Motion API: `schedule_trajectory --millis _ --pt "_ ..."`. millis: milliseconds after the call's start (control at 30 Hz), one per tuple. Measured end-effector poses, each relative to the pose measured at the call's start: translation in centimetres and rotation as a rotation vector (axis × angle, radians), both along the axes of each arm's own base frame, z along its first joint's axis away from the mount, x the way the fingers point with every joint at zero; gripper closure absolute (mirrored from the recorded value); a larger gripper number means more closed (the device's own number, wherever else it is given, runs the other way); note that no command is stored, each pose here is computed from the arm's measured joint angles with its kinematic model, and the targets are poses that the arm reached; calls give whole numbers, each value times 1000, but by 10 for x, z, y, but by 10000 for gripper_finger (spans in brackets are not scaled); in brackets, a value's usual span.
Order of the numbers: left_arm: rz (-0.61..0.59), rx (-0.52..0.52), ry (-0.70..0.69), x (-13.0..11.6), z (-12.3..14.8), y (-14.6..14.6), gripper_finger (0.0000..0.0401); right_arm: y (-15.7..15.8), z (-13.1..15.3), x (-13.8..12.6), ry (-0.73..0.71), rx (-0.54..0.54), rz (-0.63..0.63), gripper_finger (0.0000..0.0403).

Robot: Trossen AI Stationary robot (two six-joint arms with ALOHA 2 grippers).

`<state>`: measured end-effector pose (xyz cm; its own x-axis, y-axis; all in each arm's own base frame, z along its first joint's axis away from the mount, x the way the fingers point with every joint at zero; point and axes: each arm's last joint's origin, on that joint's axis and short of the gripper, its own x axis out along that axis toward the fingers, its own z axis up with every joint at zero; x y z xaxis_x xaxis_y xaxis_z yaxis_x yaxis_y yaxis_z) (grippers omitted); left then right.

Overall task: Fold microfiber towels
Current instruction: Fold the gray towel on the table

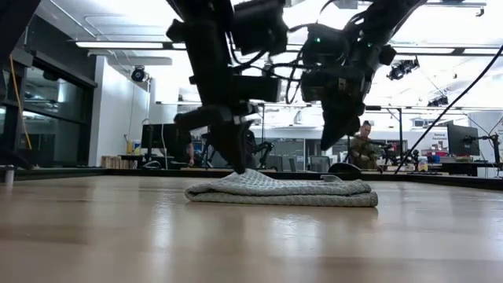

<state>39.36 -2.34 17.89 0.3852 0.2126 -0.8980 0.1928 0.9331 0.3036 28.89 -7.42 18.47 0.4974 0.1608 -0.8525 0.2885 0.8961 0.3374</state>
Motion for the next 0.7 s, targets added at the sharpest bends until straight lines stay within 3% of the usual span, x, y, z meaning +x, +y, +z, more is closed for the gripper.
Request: schedule_trajectory --millis 100,167,300,367,700 --pt "3 -80 51 -4 1 23 382 -3 -1 -4 34 -1 -3 400" --pt "-3 -199 90 -10 3 38 382 -4 -2 -5 44 -6 -2 400" --pt "-68 -492 42 -20 14 68 382 -10 -2 -8 49 12 -16 400" --pt "-93 -581 -17 -25 20 82 382 -14 -2 -10 45 25 -25 400" --pt "-144 -542 -121 -51 36 117 382 -35 0 -16 7 89 -69 400"
